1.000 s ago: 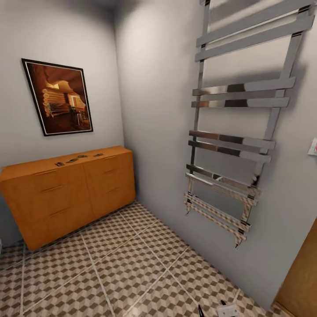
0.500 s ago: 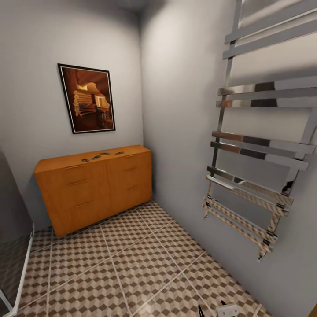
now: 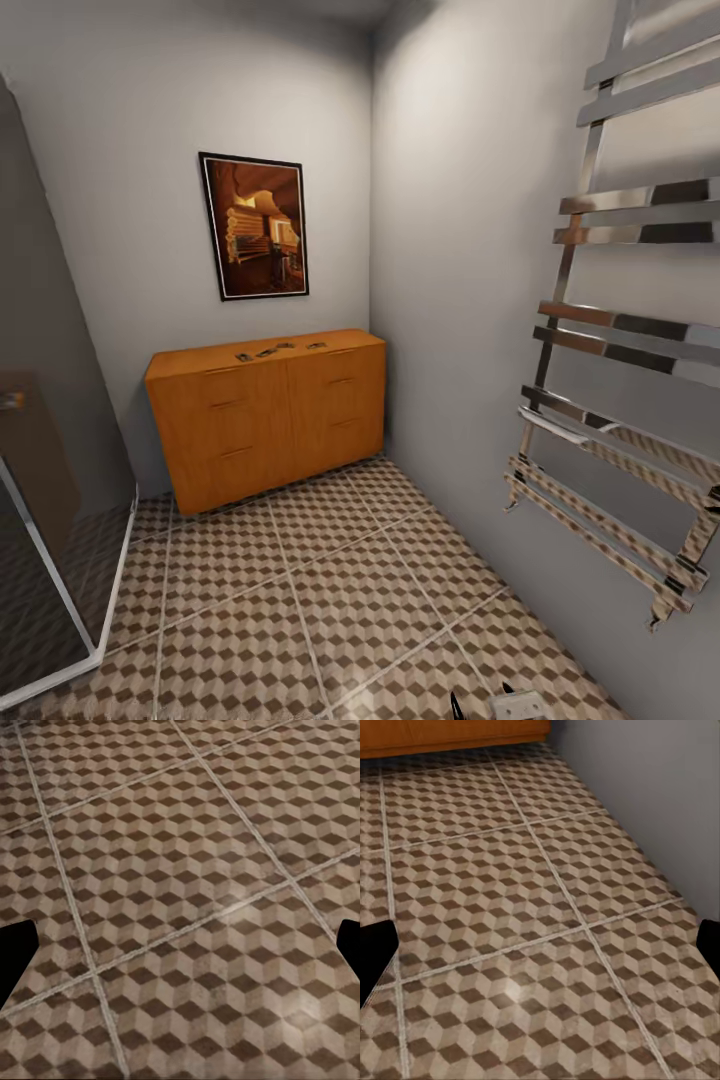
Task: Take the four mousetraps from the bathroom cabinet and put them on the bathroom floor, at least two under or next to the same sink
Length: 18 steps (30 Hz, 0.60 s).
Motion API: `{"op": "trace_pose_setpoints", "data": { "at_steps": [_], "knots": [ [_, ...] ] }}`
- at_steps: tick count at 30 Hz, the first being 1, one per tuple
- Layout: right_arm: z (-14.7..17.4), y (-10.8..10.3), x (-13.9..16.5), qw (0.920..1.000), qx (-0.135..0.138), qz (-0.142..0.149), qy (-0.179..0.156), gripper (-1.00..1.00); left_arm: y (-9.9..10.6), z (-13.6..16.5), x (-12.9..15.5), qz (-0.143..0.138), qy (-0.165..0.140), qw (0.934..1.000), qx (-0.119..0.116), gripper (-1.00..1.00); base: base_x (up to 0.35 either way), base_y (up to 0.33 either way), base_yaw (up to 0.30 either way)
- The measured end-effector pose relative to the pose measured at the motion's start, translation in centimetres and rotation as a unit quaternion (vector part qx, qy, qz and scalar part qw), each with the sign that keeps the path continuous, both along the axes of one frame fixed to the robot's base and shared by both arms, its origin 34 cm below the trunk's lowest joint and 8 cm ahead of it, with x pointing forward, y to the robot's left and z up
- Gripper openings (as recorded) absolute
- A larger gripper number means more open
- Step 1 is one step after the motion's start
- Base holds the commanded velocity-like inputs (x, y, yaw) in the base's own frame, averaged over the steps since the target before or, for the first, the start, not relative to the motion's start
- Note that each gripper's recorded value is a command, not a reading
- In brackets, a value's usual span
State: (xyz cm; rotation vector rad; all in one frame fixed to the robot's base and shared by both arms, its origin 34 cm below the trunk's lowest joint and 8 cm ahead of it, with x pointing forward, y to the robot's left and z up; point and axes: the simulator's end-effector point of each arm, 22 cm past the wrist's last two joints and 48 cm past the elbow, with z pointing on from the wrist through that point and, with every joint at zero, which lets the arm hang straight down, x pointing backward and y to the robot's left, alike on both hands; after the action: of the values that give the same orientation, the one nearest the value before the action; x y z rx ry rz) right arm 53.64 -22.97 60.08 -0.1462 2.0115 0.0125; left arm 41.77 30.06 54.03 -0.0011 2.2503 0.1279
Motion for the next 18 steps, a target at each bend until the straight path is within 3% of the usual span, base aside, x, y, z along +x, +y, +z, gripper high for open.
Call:
{"op": "trace_pose_setpoints", "data": {
  "at_steps": [18],
  "knots": [
    [0.00,0.04,-0.02,1.0000,0.000,0.000,0.000,1.00,-0.03,-0.01,-0.02,0.000,0.001,1.0000,0.000,1.00,0.020,-0.004,0.285]
  ]
}}
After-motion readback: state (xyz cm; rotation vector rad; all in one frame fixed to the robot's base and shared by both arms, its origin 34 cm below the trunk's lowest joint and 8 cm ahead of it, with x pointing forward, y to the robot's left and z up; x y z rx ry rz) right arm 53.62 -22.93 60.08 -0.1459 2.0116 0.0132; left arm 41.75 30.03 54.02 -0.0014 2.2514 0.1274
